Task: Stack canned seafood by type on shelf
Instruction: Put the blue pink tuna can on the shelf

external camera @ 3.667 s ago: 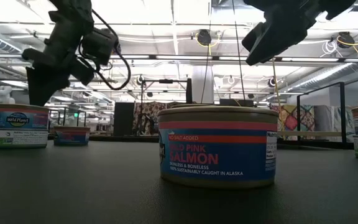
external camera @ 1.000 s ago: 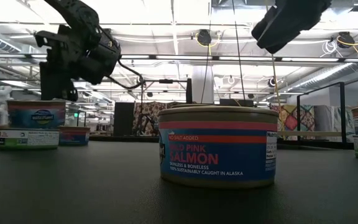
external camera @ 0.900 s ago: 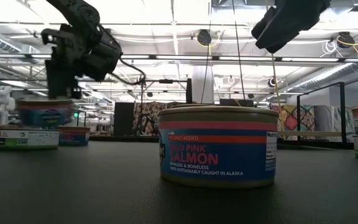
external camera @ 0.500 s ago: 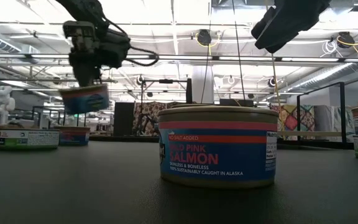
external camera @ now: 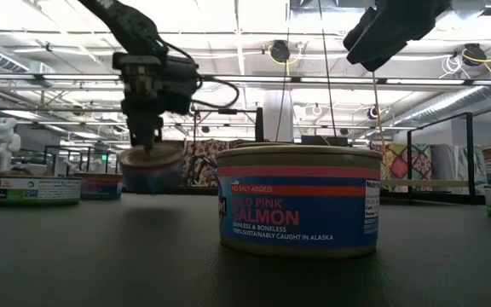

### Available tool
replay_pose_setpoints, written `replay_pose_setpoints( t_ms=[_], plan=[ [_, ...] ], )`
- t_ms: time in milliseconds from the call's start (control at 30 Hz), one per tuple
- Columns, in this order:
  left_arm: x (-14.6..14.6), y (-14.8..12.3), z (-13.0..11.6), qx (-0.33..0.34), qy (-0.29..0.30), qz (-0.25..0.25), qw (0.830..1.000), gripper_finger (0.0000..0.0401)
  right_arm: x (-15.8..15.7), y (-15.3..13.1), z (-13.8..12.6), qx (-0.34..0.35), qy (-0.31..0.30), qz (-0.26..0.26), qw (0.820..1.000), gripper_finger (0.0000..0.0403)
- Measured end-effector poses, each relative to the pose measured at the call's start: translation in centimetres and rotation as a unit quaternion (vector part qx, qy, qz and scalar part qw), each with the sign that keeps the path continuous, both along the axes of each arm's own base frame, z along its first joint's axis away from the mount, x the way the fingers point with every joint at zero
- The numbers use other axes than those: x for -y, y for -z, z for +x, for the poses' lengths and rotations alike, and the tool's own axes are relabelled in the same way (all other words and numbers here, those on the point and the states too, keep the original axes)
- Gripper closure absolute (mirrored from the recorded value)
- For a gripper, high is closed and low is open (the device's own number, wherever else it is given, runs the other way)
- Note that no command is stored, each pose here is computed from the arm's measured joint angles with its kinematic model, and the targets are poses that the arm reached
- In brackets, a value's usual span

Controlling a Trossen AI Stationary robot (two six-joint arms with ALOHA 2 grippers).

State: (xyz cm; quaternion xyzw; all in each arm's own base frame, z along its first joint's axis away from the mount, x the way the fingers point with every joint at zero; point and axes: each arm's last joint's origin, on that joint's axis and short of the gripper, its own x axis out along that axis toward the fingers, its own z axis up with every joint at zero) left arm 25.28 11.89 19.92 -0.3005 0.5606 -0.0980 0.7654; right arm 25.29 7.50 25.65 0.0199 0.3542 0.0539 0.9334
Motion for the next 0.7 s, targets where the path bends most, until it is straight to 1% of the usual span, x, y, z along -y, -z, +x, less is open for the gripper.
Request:
replay_pose_setpoints(
  t_ms=[133,400,433,533,700],
  plan=[
    [0.3,1.0,1.0,0.006,0.002,-0.028,1.0,0.0401,0.0,-0.1,0.1,0.007,0.001,0.001,1.0,0.0403],
    [1.2,1.7,1.9,0.001,0.011,-0.036,0.999,0.0401,0.0,-0.2,0.1,0.012,0.001,0.003,1.0,0.0403],
    [1.2,1.7,2.0,0.004,0.013,-0.033,0.999,0.04,0.0,-0.2,0.1,0.012,0.001,0.003,1.0,0.0403],
    [1.3,1.8,2.2,-0.016,-0.009,-0.01,1.0,0.0388,0.0,-0.2,0.1,0.012,0.001,0.003,1.0,0.0403],
    [1.4,2.0,2.4,-0.036,-0.017,0.031,0.999,0.0348,0.0,-0.2,0.2,0.012,0.001,0.003,1.0,0.0403]
  ],
)
